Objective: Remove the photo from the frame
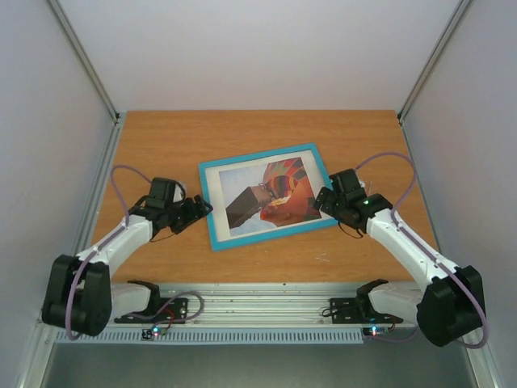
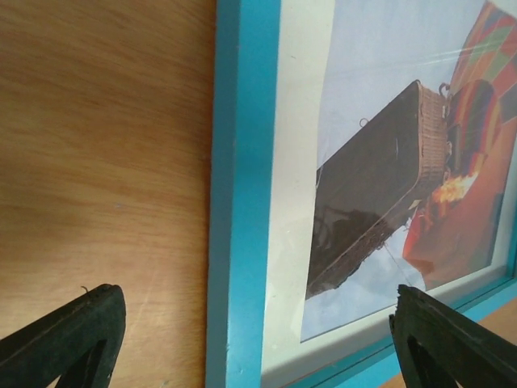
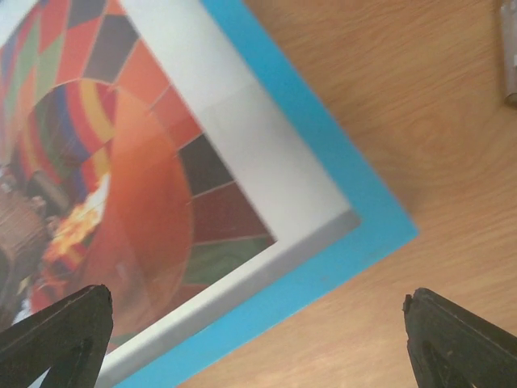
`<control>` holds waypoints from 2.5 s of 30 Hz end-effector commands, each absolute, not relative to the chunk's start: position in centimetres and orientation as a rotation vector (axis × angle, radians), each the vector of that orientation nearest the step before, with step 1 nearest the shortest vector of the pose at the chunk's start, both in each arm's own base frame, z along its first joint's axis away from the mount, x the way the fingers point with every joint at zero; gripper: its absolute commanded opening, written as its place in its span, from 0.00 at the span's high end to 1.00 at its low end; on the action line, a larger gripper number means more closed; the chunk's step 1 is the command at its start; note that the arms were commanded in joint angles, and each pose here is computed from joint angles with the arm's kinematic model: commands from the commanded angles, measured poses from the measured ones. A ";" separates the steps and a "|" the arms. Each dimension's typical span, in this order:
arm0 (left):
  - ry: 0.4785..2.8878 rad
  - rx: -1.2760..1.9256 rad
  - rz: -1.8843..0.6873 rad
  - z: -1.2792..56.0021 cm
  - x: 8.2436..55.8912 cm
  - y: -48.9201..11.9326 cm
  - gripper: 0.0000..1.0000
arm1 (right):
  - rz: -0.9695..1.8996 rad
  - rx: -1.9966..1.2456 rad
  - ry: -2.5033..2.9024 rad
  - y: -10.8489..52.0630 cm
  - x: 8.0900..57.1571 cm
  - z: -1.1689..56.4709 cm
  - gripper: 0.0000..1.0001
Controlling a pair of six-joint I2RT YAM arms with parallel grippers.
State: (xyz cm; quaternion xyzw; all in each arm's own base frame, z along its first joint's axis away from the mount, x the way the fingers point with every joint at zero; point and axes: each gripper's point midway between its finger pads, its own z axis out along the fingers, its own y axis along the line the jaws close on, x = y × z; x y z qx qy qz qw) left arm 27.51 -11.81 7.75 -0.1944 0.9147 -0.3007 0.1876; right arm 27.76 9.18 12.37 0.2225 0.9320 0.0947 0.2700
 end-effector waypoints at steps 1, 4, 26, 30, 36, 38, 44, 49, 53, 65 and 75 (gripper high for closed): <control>2.617 -0.429 -0.703 7.5 28.8 -12.4 0.12 | 0.274 0.399 2.613 8.0 28.8 11.1 0.02; 2.661 -0.408 -0.592 6.7 28.8 -12.2 0.14 | 0.327 0.371 2.636 7.4 30.1 10.6 0.06; 2.808 -0.259 -0.353 2.8 29.2 -14.2 0.43 | 0.231 0.291 2.813 5.1 33.8 4.0 0.36; 2.814 -0.240 -0.362 2.8 29.1 -14.8 0.54 | 0.228 0.310 2.819 5.0 33.2 3.9 0.39; 2.813 -0.208 -0.370 3.0 28.8 -15.9 0.61 | 0.250 0.315 2.824 5.2 32.6 3.9 0.54; 2.823 -0.197 -0.390 2.8 28.3 -16.4 0.63 | 0.264 0.319 2.828 5.3 32.4 3.9 0.55; 2.834 -0.193 -0.422 2.3 27.0 -17.8 0.69 | 0.269 0.333 2.811 5.3 32.5 4.2 0.58; 2.828 -0.174 -0.423 2.5 26.4 -18.6 0.75 | 0.229 0.334 2.806 4.8 32.3 4.2 0.69; 2.806 -0.136 -0.444 3.3 26.4 -20.1 0.77 | 0.186 0.344 2.786 4.2 32.1 4.6 0.75; 2.728 -0.090 -0.485 5.7 26.9 -23.3 0.88 | -0.019 0.405 2.683 1.2 31.8 7.1 0.99; 2.619 -0.107 -0.400 8.8 28.0 -21.6 0.90 | 0.076 0.373 2.611 2.2 31.7 10.0 0.99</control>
